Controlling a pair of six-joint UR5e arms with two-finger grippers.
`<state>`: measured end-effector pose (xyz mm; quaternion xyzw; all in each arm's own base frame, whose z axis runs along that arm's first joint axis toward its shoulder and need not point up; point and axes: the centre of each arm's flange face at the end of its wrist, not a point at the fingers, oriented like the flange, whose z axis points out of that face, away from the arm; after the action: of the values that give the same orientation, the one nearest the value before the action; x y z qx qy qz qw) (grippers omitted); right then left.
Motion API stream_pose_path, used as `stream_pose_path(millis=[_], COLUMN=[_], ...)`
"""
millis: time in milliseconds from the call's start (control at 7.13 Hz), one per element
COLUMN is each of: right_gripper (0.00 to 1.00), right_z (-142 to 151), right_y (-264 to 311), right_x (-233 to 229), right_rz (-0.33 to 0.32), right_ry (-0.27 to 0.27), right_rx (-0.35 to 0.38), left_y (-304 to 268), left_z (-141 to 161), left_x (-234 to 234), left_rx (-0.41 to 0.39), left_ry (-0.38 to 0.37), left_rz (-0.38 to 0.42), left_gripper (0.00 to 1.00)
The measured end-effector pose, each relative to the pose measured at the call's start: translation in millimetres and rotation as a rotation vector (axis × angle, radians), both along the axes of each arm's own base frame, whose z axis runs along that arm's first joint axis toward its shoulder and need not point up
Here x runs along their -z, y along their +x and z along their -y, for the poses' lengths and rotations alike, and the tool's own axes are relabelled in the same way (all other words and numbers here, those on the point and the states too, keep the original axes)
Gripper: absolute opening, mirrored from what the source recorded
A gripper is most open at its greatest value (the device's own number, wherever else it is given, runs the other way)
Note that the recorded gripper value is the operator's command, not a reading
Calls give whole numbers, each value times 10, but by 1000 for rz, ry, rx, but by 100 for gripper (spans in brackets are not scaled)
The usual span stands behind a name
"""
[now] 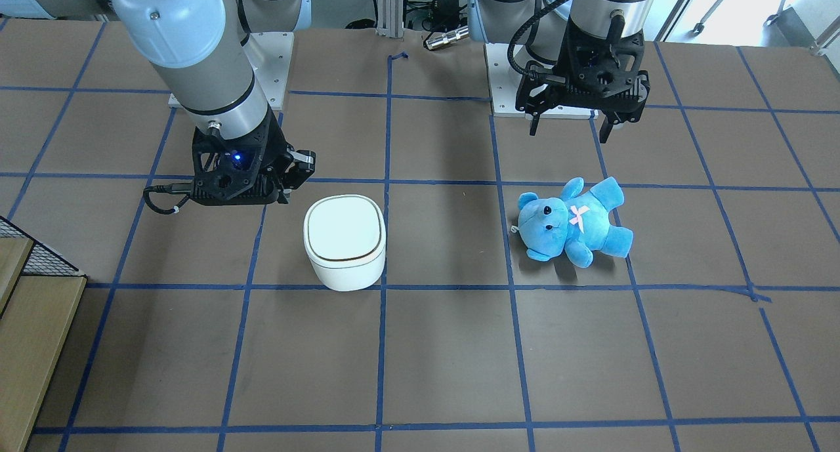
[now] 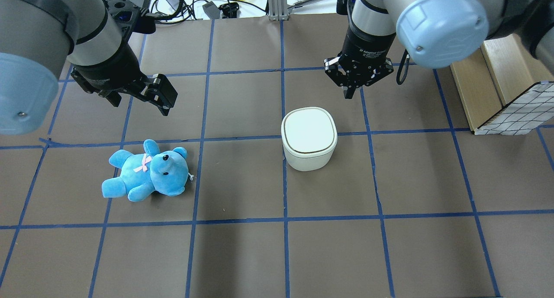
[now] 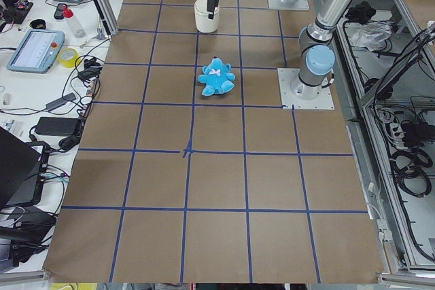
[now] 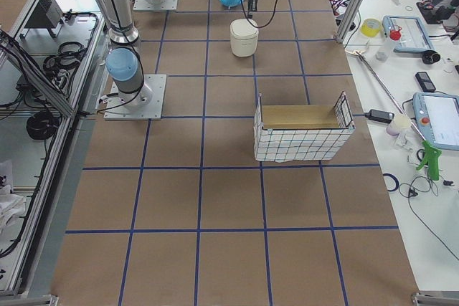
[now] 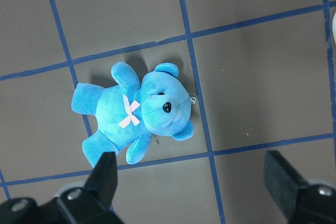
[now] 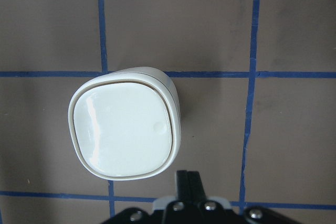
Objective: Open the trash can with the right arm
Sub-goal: 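Move the right gripper toward the white trash can and lower it, then press the right gripper down on the trash can lid's back edge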
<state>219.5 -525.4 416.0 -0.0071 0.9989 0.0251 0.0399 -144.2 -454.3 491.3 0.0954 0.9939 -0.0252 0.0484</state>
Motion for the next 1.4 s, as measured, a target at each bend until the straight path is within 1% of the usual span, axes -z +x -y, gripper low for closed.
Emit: stream_pose_path(millis=[280,981,1402], right_gripper=[0,0,0], right_z=[10,83,44], right_y=[24,146,144], right_x=[230,581,809], right_rz=[1,-1,-1], right_ry=[2,19,24], right_rx=[1,-16,-22], left_y=[0,0,0], left_z=[-1,0,-1], left_x=[3,2,5], left_rx=[0,0,0], left_ry=[1,0,1], left_rz=[0,0,0], left_gripper=[100,100,100])
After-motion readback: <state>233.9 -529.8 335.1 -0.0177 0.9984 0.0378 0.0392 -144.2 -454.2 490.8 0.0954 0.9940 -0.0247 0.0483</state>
